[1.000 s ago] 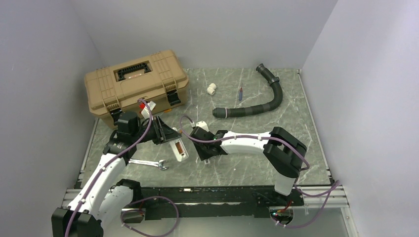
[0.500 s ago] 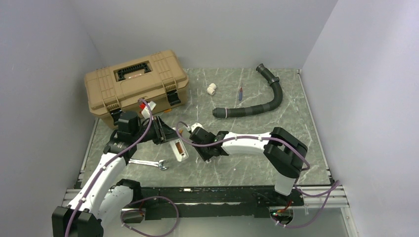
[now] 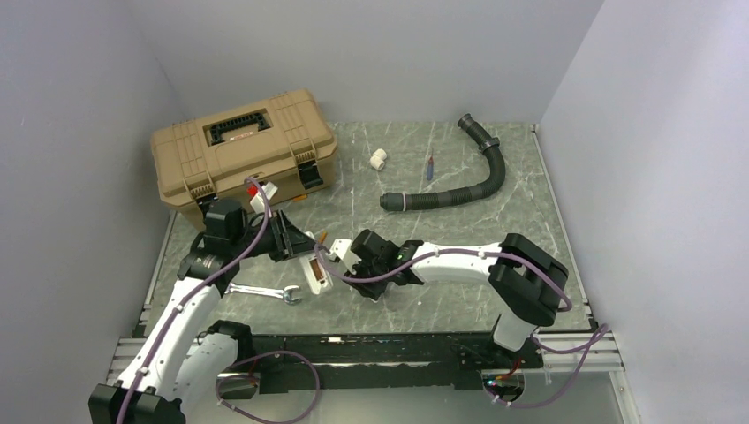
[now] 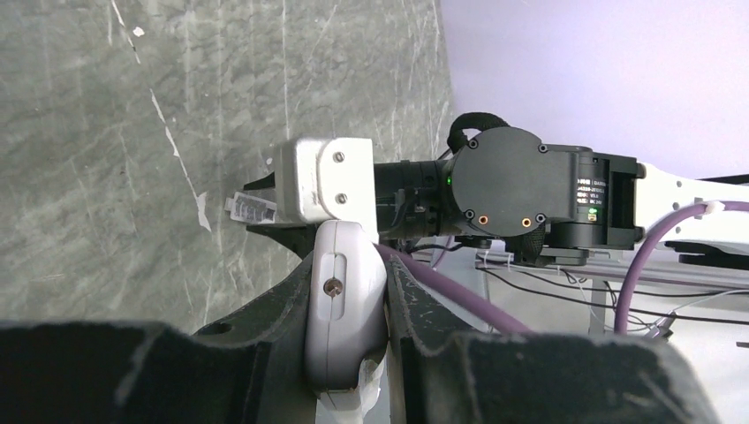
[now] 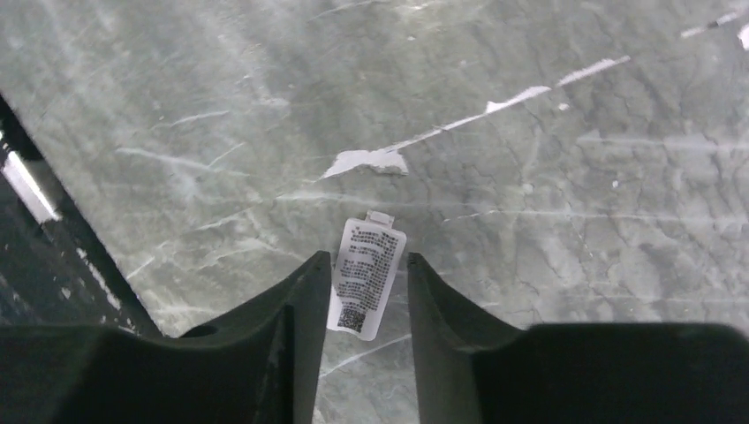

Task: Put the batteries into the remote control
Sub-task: Adjust the battery cover at the center of the board.

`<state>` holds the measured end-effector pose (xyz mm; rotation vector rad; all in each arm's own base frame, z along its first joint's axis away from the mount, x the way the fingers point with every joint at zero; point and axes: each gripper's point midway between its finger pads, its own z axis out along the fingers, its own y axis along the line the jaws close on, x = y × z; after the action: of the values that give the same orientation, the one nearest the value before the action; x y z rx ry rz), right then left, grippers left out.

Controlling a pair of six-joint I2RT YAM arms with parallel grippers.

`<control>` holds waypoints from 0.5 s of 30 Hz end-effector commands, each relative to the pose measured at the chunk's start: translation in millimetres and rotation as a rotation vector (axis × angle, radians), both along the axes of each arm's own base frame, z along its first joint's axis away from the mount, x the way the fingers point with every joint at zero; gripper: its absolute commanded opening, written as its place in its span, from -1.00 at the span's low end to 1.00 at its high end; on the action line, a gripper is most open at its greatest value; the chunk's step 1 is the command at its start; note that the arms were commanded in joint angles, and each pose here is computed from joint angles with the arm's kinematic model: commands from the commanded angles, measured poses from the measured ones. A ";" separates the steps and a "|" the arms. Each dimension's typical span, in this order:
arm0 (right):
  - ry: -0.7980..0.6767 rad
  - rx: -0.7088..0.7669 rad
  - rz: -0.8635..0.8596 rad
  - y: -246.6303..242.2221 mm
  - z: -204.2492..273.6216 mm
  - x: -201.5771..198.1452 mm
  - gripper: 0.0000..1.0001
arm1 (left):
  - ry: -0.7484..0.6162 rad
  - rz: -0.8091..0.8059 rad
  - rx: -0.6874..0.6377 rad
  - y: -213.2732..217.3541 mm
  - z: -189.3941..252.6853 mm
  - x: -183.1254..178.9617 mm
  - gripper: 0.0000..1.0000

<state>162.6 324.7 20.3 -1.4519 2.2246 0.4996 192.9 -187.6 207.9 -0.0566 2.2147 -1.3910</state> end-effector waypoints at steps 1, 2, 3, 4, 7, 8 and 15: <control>-0.043 0.049 0.185 10.5 13.6 -8.1 -0.12 | -0.079 0.014 0.002 4.0 14.2 4.4 -1.00; -0.036 0.043 0.197 10.0 12.3 -9.7 -0.06 | -0.076 0.016 -0.003 4.0 13.8 4.6 -1.00; -0.028 0.037 0.203 9.5 10.5 -10.7 0.03 | -0.073 0.018 -0.005 4.1 13.1 4.8 -1.00; -0.026 0.036 0.198 9.8 9.9 -10.2 0.10 | -0.072 0.019 -0.007 4.0 13.0 5.0 -1.00; -0.037 0.056 0.176 11.1 13.5 -8.4 0.21 | -0.073 0.023 -0.004 4.8 13.4 5.0 -1.00; -0.050 0.072 0.164 12.2 17.4 -6.9 0.23 | -0.072 0.025 0.000 5.1 13.1 5.2 -1.00; -0.143 0.220 -0.018 9.6 61.1 12.3 0.26 | -0.066 0.025 -0.003 6.2 10.2 4.7 -1.00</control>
<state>155.3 321.8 37.3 -1.5295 2.0846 0.5529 195.1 -182.5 209.5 -0.0705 2.1973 -1.3687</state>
